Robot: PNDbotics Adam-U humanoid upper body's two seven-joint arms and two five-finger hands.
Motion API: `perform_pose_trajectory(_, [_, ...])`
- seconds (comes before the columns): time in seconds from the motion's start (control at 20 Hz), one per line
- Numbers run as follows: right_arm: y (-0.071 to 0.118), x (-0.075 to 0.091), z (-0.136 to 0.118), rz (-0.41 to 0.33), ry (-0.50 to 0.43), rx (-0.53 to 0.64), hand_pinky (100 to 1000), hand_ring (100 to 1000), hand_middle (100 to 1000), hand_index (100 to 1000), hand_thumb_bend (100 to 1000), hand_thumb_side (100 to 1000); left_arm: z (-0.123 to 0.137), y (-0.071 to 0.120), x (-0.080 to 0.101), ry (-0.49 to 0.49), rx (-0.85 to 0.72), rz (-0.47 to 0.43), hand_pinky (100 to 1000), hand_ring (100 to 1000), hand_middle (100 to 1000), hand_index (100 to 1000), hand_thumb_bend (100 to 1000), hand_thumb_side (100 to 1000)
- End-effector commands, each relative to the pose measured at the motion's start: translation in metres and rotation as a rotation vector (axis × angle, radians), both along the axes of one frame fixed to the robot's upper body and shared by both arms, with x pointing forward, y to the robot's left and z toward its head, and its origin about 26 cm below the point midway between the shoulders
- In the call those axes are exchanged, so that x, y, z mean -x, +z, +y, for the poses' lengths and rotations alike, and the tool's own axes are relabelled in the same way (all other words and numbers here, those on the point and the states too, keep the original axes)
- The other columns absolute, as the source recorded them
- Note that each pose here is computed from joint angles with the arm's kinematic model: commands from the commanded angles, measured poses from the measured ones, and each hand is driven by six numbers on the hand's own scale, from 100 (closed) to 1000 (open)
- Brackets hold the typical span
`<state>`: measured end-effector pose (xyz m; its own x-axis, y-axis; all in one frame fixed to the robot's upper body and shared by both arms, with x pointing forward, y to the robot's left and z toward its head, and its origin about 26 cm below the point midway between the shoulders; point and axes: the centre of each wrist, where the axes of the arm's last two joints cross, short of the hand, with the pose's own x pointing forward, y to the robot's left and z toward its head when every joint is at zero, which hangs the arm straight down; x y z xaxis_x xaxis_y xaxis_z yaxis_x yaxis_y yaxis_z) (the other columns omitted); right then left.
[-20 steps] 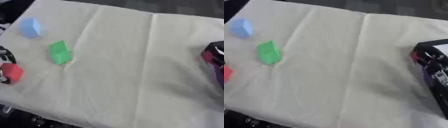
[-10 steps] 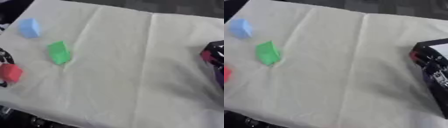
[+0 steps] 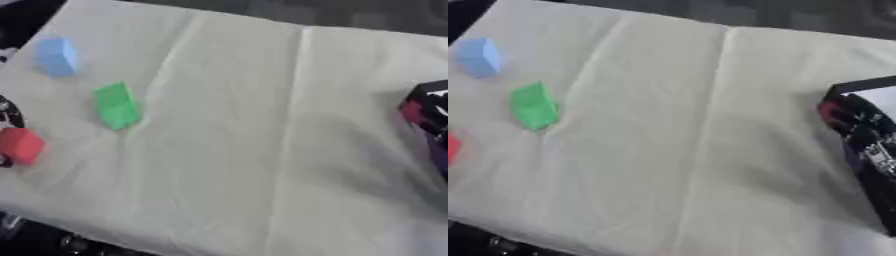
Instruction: Pick up the objects with one hand, pass them to the other hand, and then place them into the box on the other side of the table.
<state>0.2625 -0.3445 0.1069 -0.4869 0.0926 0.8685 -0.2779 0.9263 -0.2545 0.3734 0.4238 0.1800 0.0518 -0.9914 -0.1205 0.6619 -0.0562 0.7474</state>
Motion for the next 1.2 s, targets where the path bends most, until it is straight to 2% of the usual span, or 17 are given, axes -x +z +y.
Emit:
perform_pose_trajectory(0.05, [0.005,0.0,-0.001,-0.011,0.004,0.016,1000,1000,1000,1000,100,618,0.007,0.014,0.0,0.008,0.01,-0.037,892,871,783,760,508,100])
perform_pose_trajectory(0.25, [0.004,0.0,-0.001,-0.006,0.005,0.016,1000,1000,1000,1000,100,622,0.007,0.01,0.0,0.002,0.028,-0.042,886,865,777,749,483,100])
perform_pose_trajectory(0.7, [0.004,0.0,-0.001,-0.006,0.005,0.017,1000,1000,1000,1000,100,618,0.009,0.009,0.001,0.008,0.053,-0.075,849,808,702,632,331,100])
perform_pose_trajectory(1.2, [0.005,0.0,-0.002,-0.015,0.009,0.017,1000,1000,1000,1000,100,609,-0.005,0.039,0.007,-0.02,0.091,-0.182,836,783,668,613,281,100])
